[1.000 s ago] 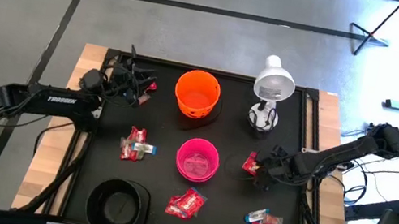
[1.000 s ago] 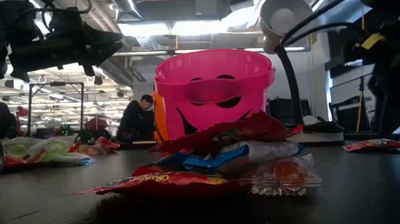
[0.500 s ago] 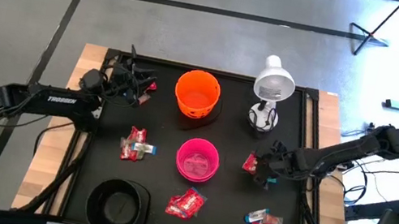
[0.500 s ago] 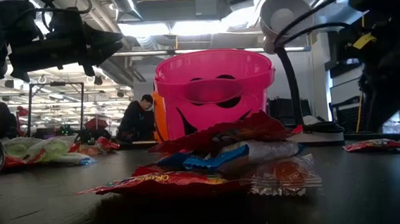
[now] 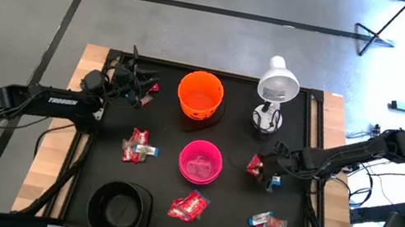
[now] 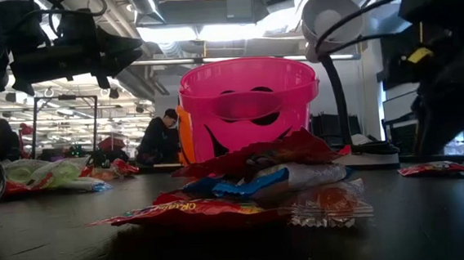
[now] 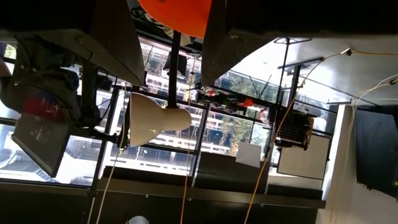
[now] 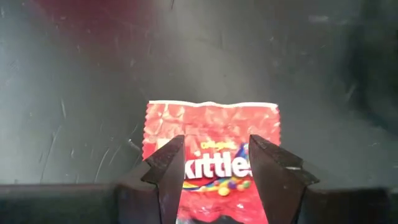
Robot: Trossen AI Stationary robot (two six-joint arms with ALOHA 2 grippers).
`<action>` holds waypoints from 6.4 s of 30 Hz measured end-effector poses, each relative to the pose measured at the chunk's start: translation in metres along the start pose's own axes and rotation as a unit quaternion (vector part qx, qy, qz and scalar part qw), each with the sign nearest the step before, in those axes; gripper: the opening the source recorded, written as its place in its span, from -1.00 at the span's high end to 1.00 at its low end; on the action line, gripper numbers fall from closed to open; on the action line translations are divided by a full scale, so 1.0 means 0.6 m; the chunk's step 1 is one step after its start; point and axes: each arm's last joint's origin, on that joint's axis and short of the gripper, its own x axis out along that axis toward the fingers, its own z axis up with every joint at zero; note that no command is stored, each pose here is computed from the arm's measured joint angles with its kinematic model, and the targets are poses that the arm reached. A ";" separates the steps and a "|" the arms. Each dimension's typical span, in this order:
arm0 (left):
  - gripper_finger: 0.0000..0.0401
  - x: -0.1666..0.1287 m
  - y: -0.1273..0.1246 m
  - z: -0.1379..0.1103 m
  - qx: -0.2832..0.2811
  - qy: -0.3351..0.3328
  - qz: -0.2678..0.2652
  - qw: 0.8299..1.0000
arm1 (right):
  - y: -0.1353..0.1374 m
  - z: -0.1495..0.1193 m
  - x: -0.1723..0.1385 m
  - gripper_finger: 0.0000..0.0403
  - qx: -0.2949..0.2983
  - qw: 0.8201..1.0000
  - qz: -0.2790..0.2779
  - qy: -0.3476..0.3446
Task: Sort candy
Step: Put the red candy into the orange bucket, then put the gummy into the pink bucket
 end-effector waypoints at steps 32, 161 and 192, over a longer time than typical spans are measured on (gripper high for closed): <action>0.25 0.000 0.000 0.000 0.000 0.001 0.000 1.000 | -0.008 -0.013 0.013 0.76 0.008 0.999 -0.040 0.027; 0.25 0.000 0.001 -0.002 -0.002 0.007 0.002 1.000 | -0.100 0.499 -0.007 0.92 -0.004 0.956 -0.038 -0.292; 0.25 0.000 0.001 -0.003 -0.002 0.009 0.002 1.000 | 0.115 0.297 -0.245 0.12 -0.167 0.967 0.030 -0.193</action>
